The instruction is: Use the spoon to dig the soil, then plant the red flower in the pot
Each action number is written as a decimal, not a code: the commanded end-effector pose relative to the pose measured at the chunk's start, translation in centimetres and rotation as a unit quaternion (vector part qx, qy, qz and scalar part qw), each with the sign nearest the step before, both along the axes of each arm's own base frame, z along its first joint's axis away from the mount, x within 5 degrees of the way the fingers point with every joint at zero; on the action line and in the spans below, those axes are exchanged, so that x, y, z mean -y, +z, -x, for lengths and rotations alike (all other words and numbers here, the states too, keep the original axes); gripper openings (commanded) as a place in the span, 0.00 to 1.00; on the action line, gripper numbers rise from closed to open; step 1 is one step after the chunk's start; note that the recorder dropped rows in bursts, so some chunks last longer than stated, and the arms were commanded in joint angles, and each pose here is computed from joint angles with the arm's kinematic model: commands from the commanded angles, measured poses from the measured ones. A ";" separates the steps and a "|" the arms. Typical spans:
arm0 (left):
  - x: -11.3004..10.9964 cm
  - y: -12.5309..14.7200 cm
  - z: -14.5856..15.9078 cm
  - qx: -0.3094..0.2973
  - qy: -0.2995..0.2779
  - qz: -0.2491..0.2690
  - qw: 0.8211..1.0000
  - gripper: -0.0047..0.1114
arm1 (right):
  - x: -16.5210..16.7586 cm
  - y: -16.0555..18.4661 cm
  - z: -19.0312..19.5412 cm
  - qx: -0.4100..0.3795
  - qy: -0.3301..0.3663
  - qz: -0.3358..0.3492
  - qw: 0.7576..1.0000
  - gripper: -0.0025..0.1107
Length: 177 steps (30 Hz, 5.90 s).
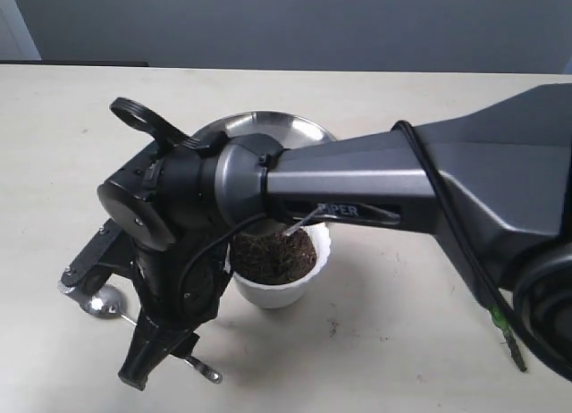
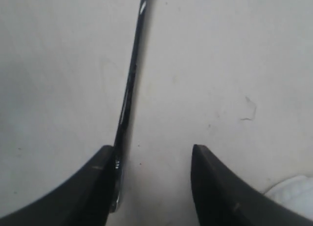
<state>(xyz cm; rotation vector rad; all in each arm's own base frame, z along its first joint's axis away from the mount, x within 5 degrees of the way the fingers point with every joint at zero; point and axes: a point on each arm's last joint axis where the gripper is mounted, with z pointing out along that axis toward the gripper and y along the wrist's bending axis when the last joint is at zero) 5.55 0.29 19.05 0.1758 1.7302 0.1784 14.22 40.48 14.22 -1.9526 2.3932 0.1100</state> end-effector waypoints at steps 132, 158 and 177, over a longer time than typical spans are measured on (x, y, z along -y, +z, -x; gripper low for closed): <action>0.0 0.1 0.0 0.007 -0.001 0.003 1.000 0.04 | 17.6 11.4 5.7 0.523 0.324 0.185 0.766 0.02; 0.0 0.1 0.0 0.007 -0.001 0.003 1.000 0.04 | 15.4 5.8 3.2 0.517 0.334 0.270 0.740 0.02; 0.0 0.1 0.0 0.007 -0.001 0.003 1.000 0.04 | 15.6 6.7 3.1 0.482 0.289 0.255 0.787 0.02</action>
